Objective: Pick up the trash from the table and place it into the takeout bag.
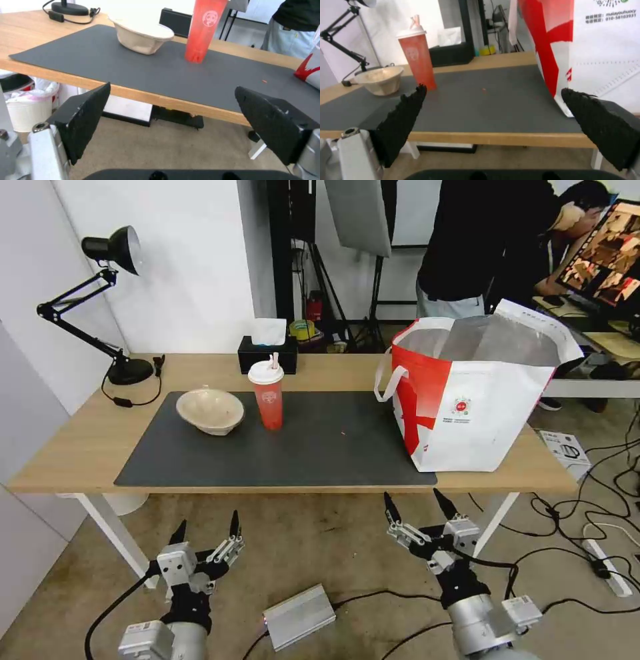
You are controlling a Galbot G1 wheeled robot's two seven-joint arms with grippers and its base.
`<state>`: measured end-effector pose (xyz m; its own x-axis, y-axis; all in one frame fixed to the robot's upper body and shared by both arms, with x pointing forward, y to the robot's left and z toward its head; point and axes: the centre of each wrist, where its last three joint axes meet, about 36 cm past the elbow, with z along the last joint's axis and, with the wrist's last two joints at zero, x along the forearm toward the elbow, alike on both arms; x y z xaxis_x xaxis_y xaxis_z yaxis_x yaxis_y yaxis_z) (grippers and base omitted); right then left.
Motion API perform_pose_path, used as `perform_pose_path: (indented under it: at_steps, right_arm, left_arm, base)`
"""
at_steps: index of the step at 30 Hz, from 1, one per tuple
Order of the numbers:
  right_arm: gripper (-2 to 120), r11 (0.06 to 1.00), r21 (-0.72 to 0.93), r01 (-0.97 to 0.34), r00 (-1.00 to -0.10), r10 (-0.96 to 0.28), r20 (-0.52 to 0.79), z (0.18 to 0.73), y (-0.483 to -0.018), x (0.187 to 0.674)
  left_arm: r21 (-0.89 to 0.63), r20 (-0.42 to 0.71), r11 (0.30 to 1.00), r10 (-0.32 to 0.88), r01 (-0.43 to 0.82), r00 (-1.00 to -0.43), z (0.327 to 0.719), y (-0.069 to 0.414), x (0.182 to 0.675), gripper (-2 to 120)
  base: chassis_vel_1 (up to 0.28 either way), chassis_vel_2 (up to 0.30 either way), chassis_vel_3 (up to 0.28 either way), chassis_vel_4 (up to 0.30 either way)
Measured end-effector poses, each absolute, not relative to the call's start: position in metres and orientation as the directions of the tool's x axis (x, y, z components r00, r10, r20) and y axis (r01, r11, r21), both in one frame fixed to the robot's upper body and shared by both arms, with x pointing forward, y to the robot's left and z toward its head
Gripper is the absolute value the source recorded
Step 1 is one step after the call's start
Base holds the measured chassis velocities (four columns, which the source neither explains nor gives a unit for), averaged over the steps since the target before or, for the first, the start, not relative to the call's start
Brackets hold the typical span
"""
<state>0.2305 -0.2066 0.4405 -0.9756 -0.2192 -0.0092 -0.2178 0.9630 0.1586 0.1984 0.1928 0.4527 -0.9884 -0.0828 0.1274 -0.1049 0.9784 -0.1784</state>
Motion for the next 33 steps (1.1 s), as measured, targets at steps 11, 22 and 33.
perform_pose_path:
  at_steps: [11,22,33]
  right_arm:
    - [100,0.968,0.157,-0.194,-0.980,-0.198,0.008,0.438,-0.205,0.231]
    - [100,0.970,0.151,-0.193,-0.981,-0.194,-0.004,0.436,-0.203,0.231]
    - [100,0.929,0.112,-0.354,-0.935,-0.346,-0.080,0.447,-0.213,0.249]
  left_arm:
    - [-0.176,0.118,0.978,-0.093,-0.113,-0.989,0.453,0.194,0.199,100]
    - [-0.177,0.121,0.978,-0.093,-0.113,-0.988,0.452,0.194,0.199,100]
    - [-0.167,0.123,0.978,-0.105,-0.125,-0.987,0.452,0.197,0.198,100]
  base:
    - [0.000,0.000,0.000,0.000]
    - [0.000,0.000,0.000,0.000]
    - [0.000,0.000,0.000,0.000]
